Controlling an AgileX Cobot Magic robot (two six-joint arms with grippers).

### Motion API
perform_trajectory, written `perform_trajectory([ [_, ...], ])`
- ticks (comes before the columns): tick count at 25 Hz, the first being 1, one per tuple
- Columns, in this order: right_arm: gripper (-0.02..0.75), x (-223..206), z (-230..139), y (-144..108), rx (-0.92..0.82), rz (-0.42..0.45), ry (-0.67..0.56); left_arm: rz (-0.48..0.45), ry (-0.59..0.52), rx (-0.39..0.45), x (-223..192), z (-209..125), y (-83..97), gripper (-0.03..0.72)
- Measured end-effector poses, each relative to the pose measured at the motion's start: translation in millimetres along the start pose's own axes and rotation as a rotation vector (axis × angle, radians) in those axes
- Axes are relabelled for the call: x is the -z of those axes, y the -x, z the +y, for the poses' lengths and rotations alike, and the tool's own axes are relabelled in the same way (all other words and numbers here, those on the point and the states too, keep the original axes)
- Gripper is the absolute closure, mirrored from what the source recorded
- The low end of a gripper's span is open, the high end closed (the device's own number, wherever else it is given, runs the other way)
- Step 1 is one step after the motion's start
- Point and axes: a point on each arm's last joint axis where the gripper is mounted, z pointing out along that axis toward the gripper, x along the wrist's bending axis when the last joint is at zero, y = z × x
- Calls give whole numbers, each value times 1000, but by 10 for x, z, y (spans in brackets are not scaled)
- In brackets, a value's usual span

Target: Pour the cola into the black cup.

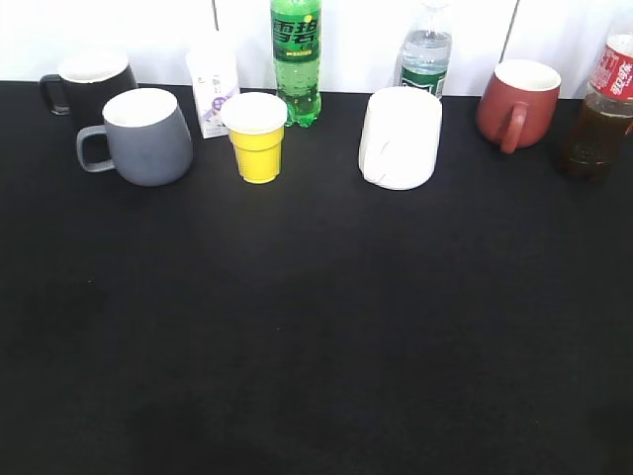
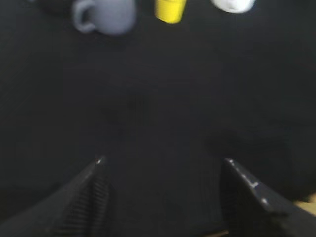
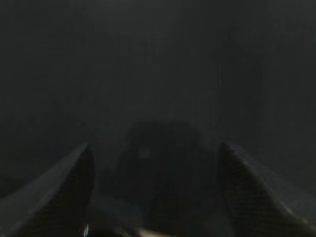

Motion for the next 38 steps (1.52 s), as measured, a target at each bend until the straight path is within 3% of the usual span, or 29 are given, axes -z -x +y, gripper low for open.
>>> perform_trajectory([
  [2,151,-84,-75,7,7,1,-40,-45,-42,-22,-117,-154,23,181],
  [3,151,-112,-92,10,17,1,-47,-64,-10,-63,-162,-144,40,221],
  [6,151,-183,-73,18,17,-1,7,-70,10,-115,-213,-150,44,234],
  [12,151,-192,-64,20,19,-2,22,-70,11,-118,-216,-150,45,205],
  [16,153,-175,-71,18,21,-2,36,-68,11,-111,-216,-151,48,243],
  [19,153,-96,-116,12,-38,-72,105,126,43,14,-205,-154,30,300],
  [20,153,-62,-138,7,-63,-113,137,251,78,93,-180,-169,25,325],
  [23,153,49,-225,-32,-65,-142,232,388,169,166,-89,-235,60,358],
  [31,153,52,-232,-35,-65,-141,236,402,178,162,-76,-244,58,378],
  [38,153,52,-232,-35,-65,-141,236,393,178,167,-80,-244,65,447],
])
